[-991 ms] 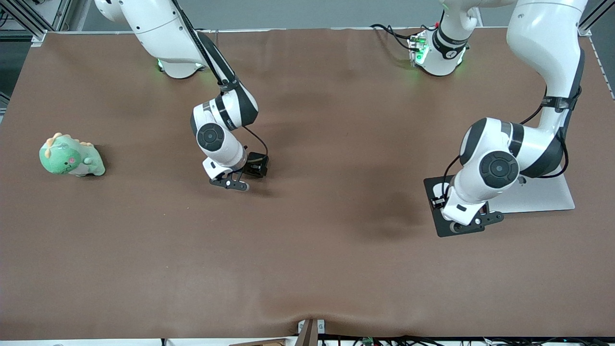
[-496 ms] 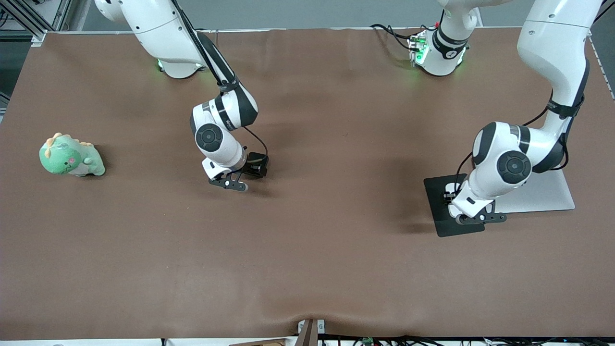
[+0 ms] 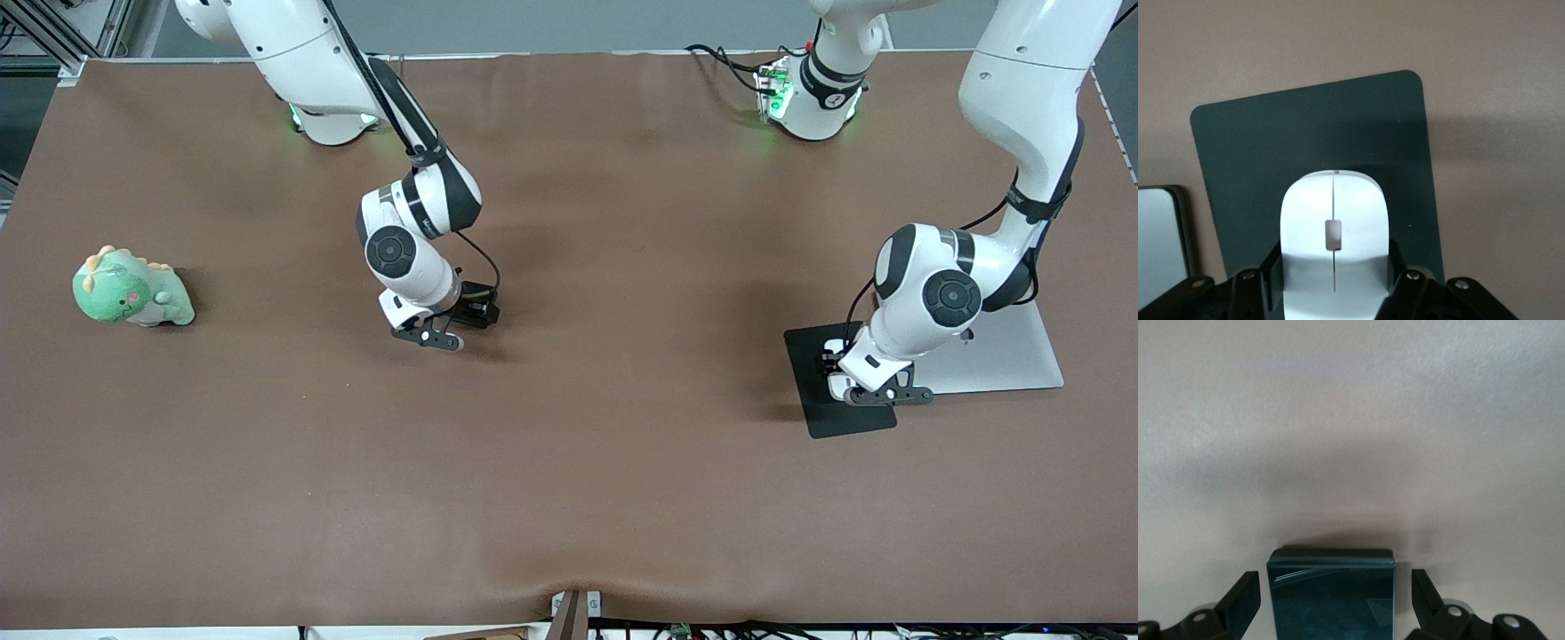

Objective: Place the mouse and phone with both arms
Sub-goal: 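Lower the mouse onto the mouse pad while the right gripper lifts the phone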

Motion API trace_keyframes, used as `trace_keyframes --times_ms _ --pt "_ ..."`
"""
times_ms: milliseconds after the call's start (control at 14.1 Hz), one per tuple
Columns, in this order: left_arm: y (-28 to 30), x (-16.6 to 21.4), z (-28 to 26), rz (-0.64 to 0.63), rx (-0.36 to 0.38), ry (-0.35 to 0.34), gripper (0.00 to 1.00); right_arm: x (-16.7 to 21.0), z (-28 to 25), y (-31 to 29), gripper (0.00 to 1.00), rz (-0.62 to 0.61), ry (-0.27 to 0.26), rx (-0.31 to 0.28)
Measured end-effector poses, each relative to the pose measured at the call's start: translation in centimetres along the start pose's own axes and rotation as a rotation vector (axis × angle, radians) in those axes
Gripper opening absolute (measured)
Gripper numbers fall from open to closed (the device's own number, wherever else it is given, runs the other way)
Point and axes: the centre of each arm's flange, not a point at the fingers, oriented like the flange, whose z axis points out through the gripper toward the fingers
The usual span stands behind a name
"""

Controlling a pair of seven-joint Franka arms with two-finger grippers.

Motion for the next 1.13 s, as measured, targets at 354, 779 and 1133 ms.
trace_keyframes --times_ms 354,779,1133 --pt "-0.6 0.9 1.2 0.001 -0.031 0.072 0.60 -1.2 0.4 -0.9 0.80 -0.021 -0.002 -0.005" --pt "-1.0 3.2 2.3 0.040 -0.042 0.094 0.60 -0.7 0.2 -0.5 0.79 -0.011 0.000 -0.006" --pt "-1.2 4.2 2.8 0.045 -0.046 0.102 0.67 4.4 -5.1 3.5 0.79 0.035 -0.030 0.007"
